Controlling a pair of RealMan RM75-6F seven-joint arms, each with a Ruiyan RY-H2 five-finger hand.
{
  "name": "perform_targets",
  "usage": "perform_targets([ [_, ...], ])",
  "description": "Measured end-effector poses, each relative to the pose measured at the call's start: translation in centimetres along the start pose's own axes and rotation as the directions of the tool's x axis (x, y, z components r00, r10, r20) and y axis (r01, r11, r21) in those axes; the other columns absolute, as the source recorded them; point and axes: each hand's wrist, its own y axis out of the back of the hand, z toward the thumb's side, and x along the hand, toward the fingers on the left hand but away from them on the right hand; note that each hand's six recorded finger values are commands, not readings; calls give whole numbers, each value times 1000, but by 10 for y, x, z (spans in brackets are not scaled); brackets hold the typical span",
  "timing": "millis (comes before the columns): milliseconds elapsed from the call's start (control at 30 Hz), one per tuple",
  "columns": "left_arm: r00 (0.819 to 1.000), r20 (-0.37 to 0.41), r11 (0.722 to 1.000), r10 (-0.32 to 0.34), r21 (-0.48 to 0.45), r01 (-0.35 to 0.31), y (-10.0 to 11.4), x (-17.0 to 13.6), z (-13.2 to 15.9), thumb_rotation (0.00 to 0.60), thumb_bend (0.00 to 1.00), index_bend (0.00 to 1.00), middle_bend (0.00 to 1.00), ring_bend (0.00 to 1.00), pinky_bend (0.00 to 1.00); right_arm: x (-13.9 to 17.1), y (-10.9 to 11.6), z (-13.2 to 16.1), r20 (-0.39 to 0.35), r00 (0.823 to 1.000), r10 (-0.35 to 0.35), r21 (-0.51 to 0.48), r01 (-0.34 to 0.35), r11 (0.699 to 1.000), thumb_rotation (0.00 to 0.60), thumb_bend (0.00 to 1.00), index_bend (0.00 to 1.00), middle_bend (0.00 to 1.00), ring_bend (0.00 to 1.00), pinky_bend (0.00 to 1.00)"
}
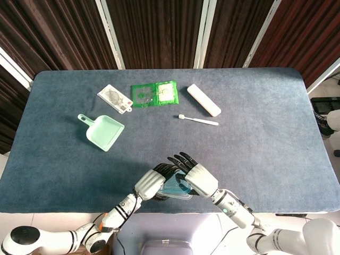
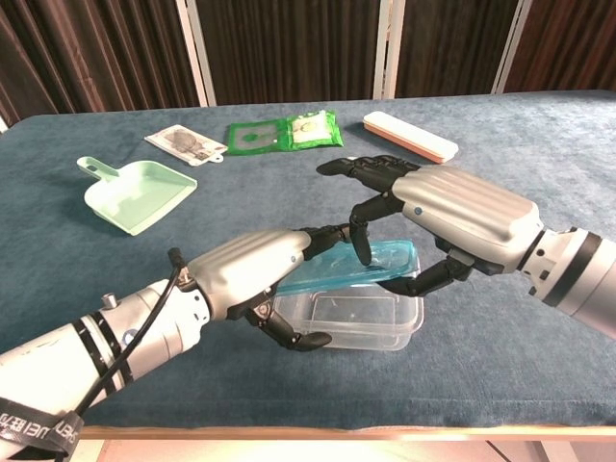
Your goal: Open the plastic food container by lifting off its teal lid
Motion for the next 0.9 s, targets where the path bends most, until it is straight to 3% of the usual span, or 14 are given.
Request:
perform_targets([
  [133,1000,12,1000,8,-22,-8,1,-2,1,600,287,49,594,361,384,2,5,-2,2,1000,-19,-3,19,1000,600,725,742,158,0,0],
  [267,1000,29,999,4,-46,-3,0,-4,0,600,287,42,320,139,272,3,12,-7,7,999,-41,-3,41,999,600,725,743,163,0,0],
  [333,999,39,999,-3,-53,6,0,-4,-1,600,287,16,168,26,149,4,17,-10,10,999,-53,-1,53,999,600,726,745,166,0,0],
  [433,999,52,998,-6,-55,9,0,-4,-2,600,286,0,37,0,25,4,20,-13,11,998,-65,3,65,998,600,725,749,168,0,0],
  [900,988,96,991,124,-54,-119,17,-4,-5,600,285,0,0,0,0,5,39,-21,19,988,-152,35,151,988,600,725,754,186,0,0],
])
